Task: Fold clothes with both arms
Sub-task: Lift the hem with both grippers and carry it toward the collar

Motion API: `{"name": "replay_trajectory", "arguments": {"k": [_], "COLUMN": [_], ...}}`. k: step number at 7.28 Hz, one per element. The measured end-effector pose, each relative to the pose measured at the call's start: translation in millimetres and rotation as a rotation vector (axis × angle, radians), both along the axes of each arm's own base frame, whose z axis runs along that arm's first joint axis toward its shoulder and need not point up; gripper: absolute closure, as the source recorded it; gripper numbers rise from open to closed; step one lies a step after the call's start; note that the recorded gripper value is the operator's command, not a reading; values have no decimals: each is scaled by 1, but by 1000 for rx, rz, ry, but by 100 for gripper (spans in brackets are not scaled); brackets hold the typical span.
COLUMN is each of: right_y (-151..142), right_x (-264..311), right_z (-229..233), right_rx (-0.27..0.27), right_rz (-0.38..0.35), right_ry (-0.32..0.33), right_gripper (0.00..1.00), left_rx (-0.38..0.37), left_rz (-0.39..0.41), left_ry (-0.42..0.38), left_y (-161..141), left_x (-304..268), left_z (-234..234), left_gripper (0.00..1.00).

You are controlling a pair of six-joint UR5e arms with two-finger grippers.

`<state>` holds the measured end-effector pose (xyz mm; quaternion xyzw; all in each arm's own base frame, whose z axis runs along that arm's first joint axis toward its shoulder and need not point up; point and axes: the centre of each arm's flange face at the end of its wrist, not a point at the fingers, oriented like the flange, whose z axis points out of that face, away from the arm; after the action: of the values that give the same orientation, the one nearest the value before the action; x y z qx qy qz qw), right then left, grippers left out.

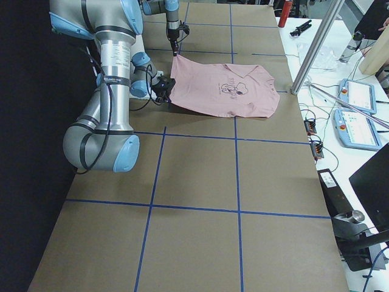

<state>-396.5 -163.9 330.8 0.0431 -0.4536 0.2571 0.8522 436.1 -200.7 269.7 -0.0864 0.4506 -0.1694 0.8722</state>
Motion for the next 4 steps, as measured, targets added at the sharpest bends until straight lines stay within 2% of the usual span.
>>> {"name": "replay_trajectory", "arguments": {"k": [2,4], "right_y": [11,-4], "right_x": [10,20], "right_z": [-5,-21], "right_rx": [-18,-12], "right_rz": [-18,13], "right_ry": [-14,-48], "right_gripper": [100,100], "left_rx": [-72,-141], "left_rz": [35,4], "left_ry": [40,44], "left_y": [14,17], "left_x": [-16,-13], "left_z": [-23,-26], "left_gripper": [100,100]}}
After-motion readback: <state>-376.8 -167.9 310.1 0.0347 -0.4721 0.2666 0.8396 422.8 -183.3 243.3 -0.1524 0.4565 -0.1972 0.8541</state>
